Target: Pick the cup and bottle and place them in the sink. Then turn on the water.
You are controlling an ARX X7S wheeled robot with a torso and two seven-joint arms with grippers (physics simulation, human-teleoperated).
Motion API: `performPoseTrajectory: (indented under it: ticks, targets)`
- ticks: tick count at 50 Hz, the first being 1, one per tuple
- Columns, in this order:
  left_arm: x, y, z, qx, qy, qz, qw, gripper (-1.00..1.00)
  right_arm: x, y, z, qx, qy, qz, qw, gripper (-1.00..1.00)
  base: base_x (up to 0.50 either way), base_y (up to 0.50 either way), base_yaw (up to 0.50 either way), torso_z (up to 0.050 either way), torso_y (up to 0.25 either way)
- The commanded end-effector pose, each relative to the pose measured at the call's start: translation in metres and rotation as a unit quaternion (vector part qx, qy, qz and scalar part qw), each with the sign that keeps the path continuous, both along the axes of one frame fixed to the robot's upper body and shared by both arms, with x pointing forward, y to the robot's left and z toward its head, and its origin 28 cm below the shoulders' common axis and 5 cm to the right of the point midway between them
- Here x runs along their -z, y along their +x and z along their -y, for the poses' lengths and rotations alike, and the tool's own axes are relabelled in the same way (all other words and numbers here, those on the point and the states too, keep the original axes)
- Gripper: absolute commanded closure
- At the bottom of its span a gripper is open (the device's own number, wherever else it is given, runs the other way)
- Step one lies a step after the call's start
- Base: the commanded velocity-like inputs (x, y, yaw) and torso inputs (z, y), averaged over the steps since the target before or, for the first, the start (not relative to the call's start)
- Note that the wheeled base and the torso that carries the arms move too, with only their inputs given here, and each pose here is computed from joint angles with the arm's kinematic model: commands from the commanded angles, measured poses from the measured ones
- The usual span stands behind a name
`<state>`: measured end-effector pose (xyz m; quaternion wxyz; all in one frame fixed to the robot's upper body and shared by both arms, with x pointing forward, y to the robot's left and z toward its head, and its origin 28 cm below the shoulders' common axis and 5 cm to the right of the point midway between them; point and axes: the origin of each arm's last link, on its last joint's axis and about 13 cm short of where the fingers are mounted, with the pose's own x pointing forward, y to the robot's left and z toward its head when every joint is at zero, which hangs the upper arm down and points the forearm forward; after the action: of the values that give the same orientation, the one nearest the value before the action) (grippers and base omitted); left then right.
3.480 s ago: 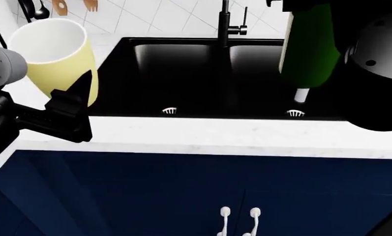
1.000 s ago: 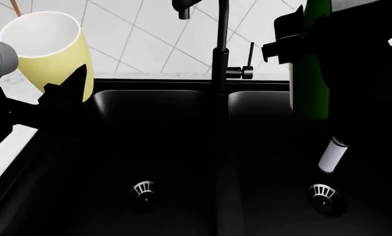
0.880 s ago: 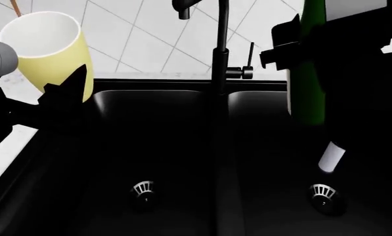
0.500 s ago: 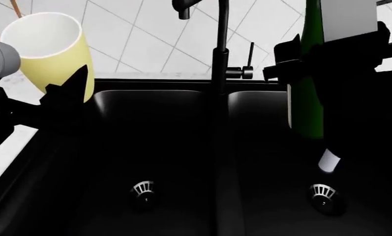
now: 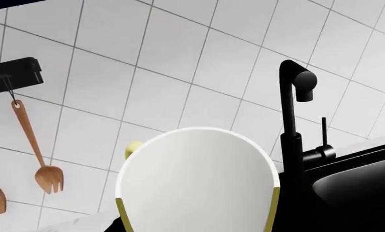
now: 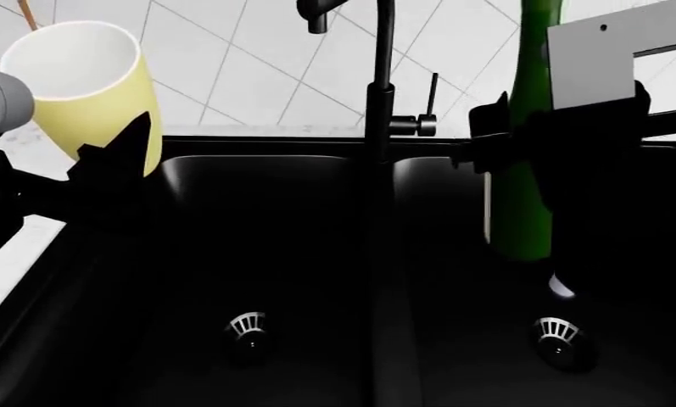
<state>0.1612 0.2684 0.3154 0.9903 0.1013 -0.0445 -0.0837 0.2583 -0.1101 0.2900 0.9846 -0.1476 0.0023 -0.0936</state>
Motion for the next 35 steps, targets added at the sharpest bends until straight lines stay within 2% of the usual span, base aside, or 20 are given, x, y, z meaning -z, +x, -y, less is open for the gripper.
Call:
performPoseTrajectory:
  ticks: [1,23,35]
  targets:
    - [-0.002,-0.001,0.0,-0.005,-0.008,0.006,1.0,1.0,0.004,0.001,0.002,0.0,0.005,0.008,1.0,1.0,0.0,0.0,0.0,0.0,0.0]
    - [-0.002,0.0,0.001,-0.005,-0.007,0.005,1.0,1.0,0.029,0.012,-0.001,-0.014,0.008,-0.017,1.0,1.0,0.0,0.0,0.0,0.0,0.001]
    - [-0.002,0.001,0.001,-0.005,-0.006,0.004,1.0,1.0,0.03,0.009,0.007,0.003,0.013,-0.017,1.0,1.0,0.0,0.0,0.0,0.0,0.001]
